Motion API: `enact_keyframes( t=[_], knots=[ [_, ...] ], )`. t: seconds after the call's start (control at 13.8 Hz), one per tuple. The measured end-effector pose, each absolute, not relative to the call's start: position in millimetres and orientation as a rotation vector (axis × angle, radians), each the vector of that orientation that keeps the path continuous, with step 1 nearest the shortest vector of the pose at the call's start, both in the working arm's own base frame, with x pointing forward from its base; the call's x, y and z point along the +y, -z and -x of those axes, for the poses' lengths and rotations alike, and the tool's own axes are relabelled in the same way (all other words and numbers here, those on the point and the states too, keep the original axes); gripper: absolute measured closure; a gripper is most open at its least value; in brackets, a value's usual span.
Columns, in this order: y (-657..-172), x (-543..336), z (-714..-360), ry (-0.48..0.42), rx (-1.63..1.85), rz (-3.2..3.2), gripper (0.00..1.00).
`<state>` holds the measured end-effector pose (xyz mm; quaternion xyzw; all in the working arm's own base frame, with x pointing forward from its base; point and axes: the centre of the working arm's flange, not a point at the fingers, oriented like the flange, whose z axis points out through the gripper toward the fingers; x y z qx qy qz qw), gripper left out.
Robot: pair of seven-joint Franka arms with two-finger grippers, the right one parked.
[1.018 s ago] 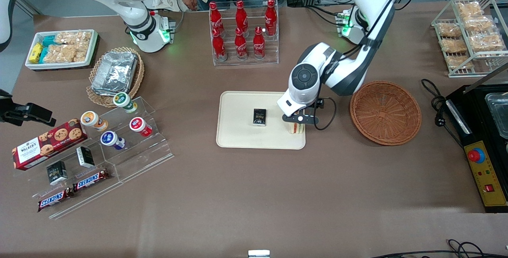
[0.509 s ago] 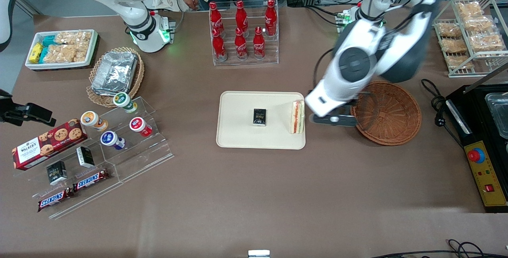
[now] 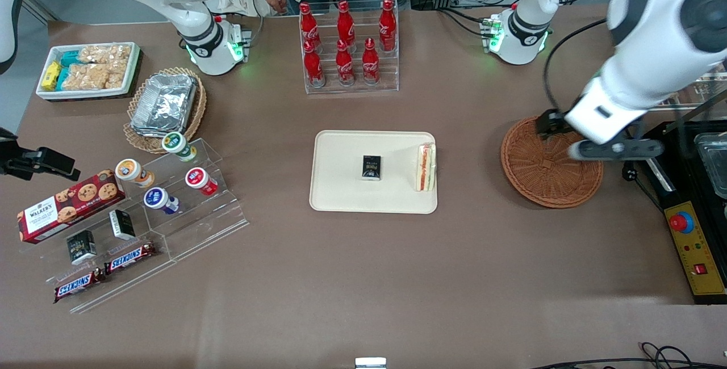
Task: Place sandwich from basket to tray
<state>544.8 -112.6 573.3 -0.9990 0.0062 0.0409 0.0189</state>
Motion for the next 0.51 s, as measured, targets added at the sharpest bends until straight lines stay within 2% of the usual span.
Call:
enact_keyframes(
  t=[0.51],
  knots=[
    [-625,-52,-513,-0.054,-0.029,3.168,0.0]
  ],
)
